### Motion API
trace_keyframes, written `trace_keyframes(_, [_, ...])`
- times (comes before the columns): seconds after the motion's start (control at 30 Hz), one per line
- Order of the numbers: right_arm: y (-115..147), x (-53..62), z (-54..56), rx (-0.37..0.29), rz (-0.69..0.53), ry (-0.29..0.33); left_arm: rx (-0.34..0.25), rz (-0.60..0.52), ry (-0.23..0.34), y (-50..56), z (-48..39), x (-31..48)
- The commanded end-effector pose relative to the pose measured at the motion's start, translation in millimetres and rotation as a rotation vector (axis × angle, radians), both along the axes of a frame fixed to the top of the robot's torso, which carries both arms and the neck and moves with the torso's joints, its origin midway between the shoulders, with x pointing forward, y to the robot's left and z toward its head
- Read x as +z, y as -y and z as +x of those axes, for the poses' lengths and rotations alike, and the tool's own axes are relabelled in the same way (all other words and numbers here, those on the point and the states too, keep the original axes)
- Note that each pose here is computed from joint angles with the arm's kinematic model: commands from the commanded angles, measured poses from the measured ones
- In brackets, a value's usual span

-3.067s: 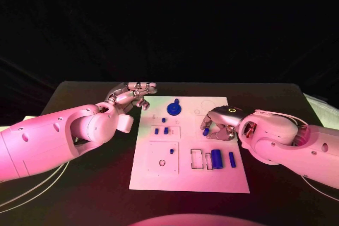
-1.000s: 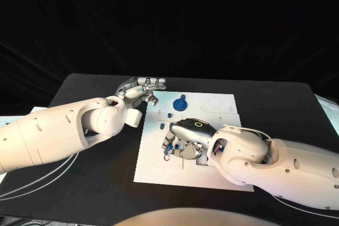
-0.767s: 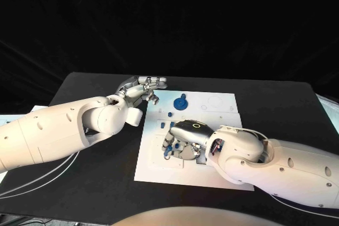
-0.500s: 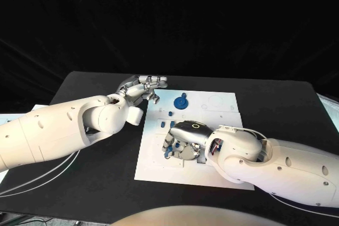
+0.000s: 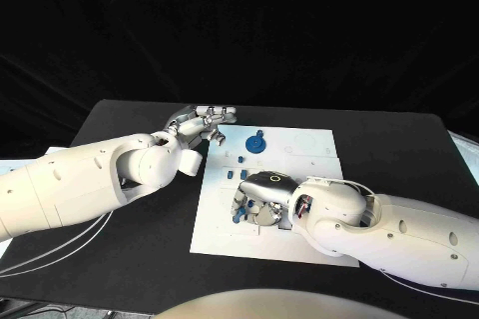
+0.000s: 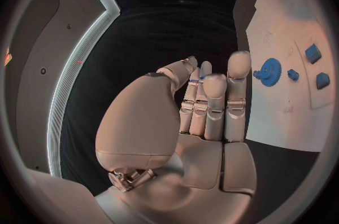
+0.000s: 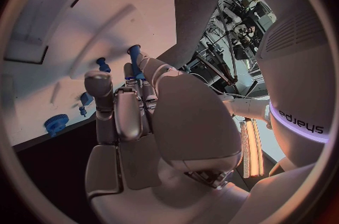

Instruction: Assemble the parts on the task board

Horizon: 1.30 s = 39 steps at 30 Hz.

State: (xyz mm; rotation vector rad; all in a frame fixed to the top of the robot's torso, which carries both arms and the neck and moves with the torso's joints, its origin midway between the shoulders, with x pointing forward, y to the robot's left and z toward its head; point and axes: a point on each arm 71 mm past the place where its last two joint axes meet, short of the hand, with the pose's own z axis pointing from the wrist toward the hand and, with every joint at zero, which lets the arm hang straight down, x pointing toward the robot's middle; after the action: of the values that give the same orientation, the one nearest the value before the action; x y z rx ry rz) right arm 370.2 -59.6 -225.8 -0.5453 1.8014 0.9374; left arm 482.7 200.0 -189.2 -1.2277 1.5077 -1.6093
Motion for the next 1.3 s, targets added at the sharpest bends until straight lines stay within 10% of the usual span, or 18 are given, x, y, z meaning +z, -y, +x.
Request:
trace_keyframes(0.03, [-1, -3.8, -0.6, 0.007, -0.044, 0.009, -0.017, -0.013, 0.001, 2.0, -0.5, 0.7])
trace_keyframes(0.63, [-8, -7.0, -6.6, 0.027, -0.092, 0.018, -0.012, -0.009, -0.001, 0.8, -0.8, 0.7])
trace_keyframes(1.3, [18, 21.0, -8.0, -0.064, 0.196, 0.117, -0.005, -0.003, -0.007, -1.6, -0.5, -0.1])
